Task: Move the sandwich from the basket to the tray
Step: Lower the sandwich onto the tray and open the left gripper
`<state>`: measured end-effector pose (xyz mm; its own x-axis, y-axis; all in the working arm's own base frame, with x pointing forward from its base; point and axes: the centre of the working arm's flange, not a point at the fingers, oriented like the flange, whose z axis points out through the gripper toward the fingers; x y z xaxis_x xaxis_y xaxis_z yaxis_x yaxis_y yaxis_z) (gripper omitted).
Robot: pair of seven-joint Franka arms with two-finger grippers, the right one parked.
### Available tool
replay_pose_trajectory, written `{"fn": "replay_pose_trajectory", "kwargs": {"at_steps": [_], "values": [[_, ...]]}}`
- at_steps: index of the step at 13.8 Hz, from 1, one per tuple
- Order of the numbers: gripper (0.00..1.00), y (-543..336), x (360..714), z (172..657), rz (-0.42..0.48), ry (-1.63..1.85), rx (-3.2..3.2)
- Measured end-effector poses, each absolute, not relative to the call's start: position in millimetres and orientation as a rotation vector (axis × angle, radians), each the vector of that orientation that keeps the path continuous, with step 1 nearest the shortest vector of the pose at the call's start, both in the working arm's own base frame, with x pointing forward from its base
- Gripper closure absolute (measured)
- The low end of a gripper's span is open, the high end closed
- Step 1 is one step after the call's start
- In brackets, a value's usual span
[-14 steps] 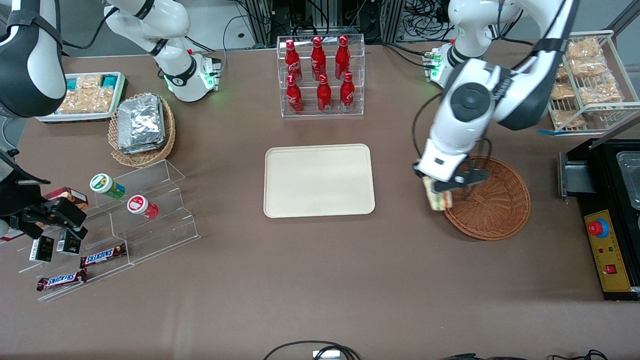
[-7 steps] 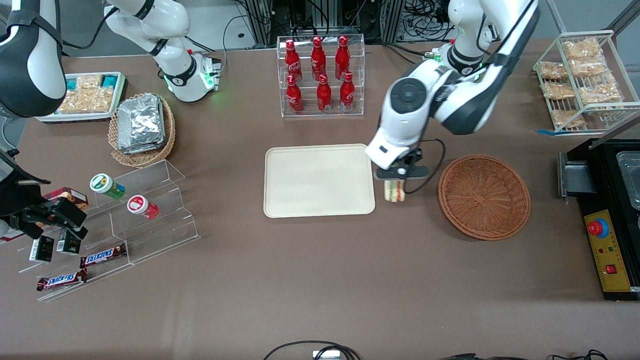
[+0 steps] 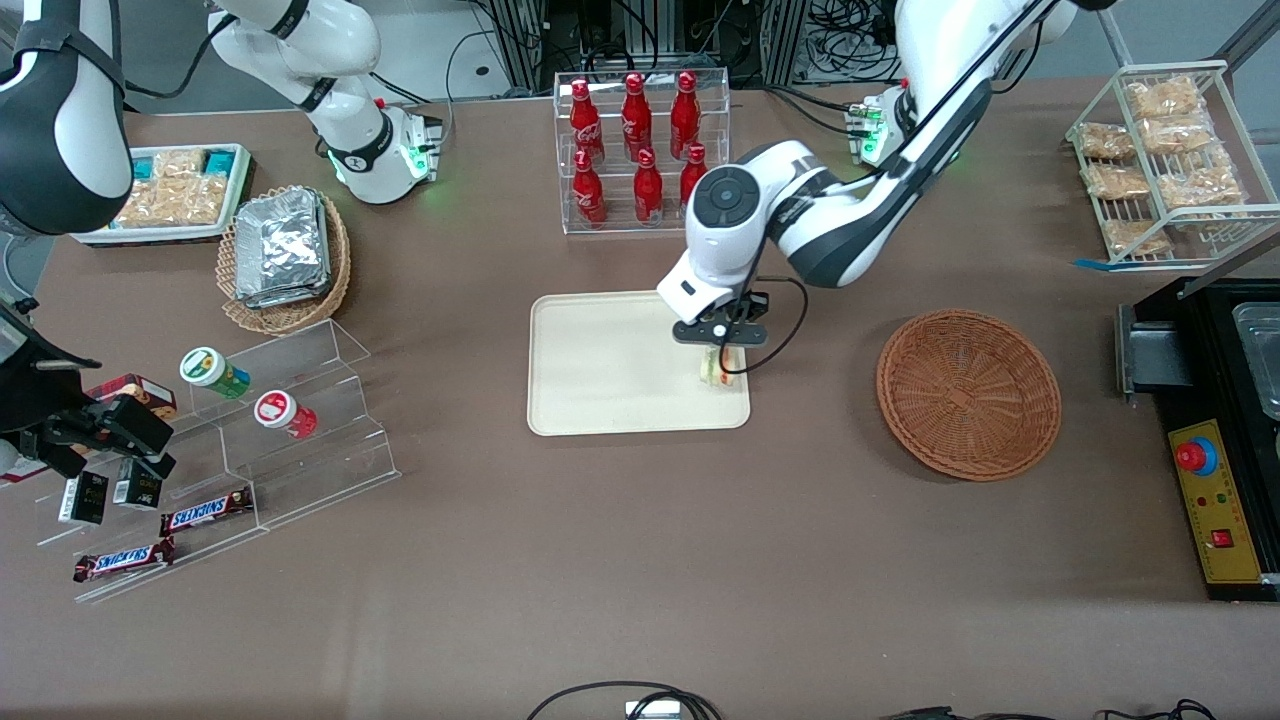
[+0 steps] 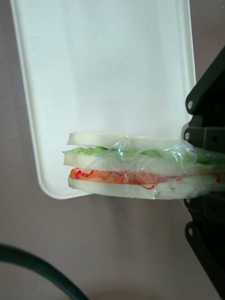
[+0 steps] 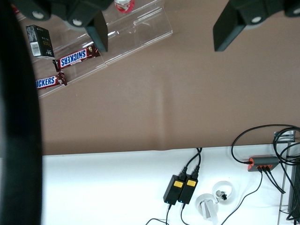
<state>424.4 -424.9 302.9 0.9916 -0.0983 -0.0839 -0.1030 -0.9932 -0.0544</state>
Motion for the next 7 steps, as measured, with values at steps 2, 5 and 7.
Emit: {"fn": "replay_pose_trajectory", "kwargs": {"at_steps": [2, 5, 7], "values": [[0.80, -435, 413, 279, 0.146, 0.153, -3.054], [0.80, -447, 401, 248, 0.147, 0.145, -3.041], [0.80, -451, 395, 232, 0.149, 0.145, -3.036]]}}
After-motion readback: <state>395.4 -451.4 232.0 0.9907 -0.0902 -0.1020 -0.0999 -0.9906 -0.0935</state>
